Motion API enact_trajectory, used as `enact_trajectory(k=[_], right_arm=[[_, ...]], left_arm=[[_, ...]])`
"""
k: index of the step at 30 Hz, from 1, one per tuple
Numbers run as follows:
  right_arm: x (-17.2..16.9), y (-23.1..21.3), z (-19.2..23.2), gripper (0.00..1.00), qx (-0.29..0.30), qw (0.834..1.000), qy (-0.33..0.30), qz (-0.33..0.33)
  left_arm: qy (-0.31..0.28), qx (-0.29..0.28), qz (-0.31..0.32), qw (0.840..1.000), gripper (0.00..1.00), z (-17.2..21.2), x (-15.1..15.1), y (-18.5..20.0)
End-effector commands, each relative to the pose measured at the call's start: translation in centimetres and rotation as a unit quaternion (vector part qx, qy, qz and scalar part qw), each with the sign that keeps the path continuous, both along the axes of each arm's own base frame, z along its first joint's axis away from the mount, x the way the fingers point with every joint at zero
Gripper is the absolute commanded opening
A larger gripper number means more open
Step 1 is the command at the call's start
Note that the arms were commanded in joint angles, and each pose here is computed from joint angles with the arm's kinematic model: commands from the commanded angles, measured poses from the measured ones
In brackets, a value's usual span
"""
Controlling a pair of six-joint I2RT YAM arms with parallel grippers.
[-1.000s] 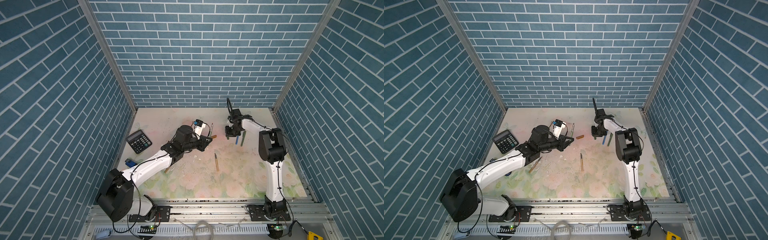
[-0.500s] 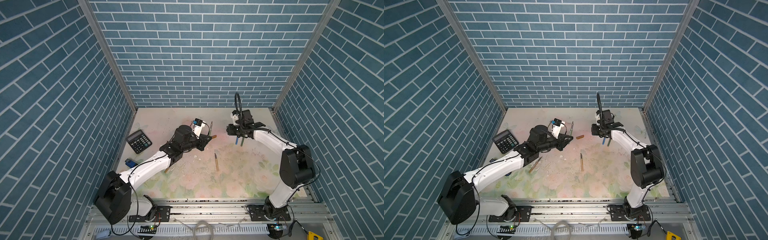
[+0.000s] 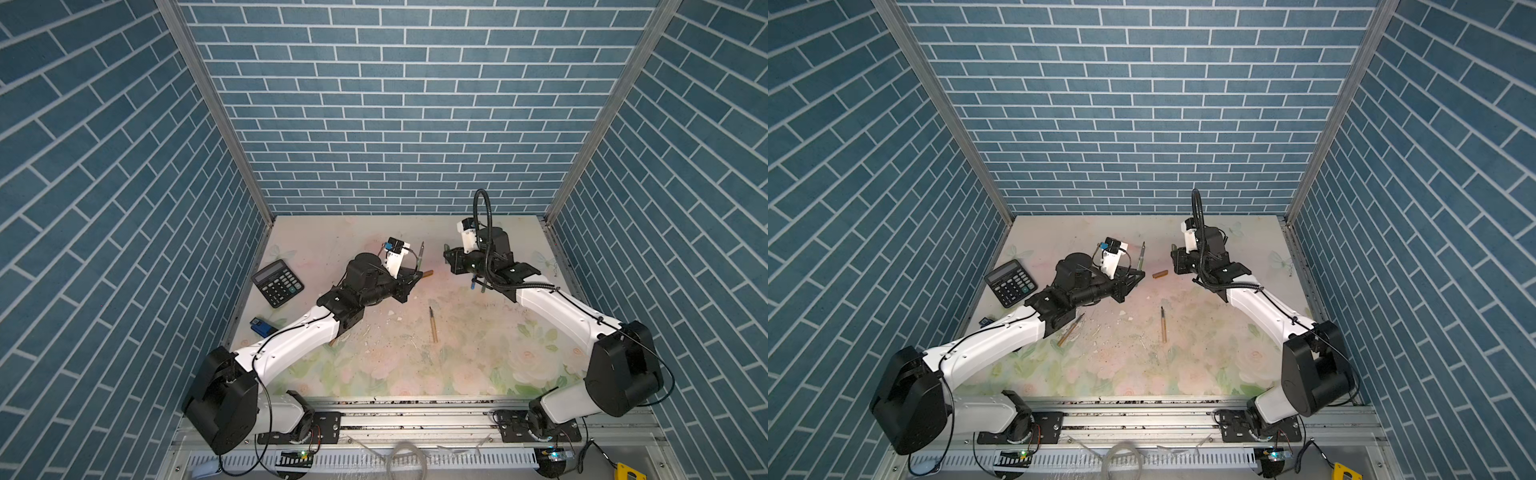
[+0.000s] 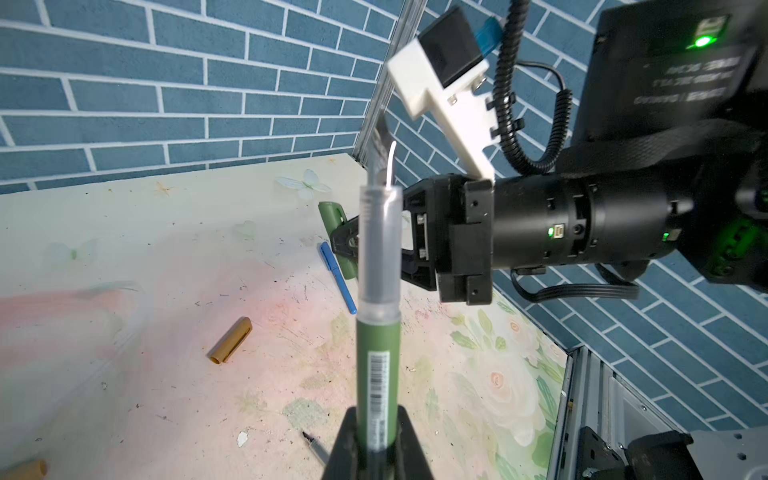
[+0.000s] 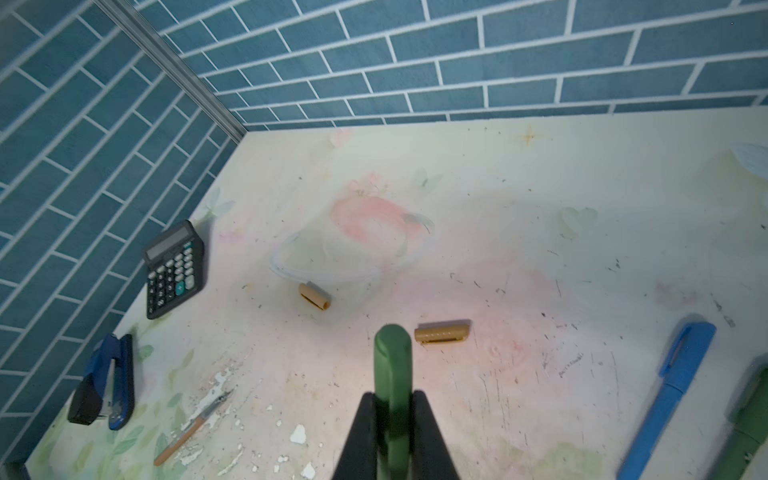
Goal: Insert the pens into the pen caps
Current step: 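Swing the right gripper over the fountain pen, cap pointing down onto its nib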
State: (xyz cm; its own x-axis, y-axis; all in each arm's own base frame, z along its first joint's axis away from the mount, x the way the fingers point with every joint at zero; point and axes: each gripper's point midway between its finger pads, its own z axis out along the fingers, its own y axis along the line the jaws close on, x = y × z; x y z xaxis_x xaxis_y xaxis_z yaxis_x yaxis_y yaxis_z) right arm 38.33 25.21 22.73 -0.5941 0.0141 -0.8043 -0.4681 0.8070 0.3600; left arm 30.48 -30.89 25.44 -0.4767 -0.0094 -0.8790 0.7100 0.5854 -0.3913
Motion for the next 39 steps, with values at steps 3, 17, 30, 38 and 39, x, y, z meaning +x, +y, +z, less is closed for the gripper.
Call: enact_trajectory(k=[3,17,30,38,39], right_arm=[[-1.1,1.3,6.1,0.12,0.078,0.994,-0.07,0.018],[-4.3,3.8,15.5,0.11,0.198,0.963,-0.165,0.078],[-5.6,5.7,16.7,0.11,0.264,0.945,-0.16,0.111],[-5.5,6.3,15.1,0.1,0.262,0.948,-0.139,0.113],[-5.5,6.3,15.0,0.1,0.262,0.949,-0.138,0.111]], left_arm=[[-0.016,-0.004,-0.009,1.0,0.0,0.3,-0.3,-0.3],[-0.008,-0.01,-0.012,1.0,0.0,-0.1,-0.3,-0.6],[-0.005,-0.014,-0.015,1.0,0.0,0.1,-0.4,-0.7],[-0.009,-0.019,-0.018,1.0,0.0,0.4,-0.5,-0.7],[-0.01,-0.02,-0.017,1.0,0.0,0.5,-0.5,-0.6]])
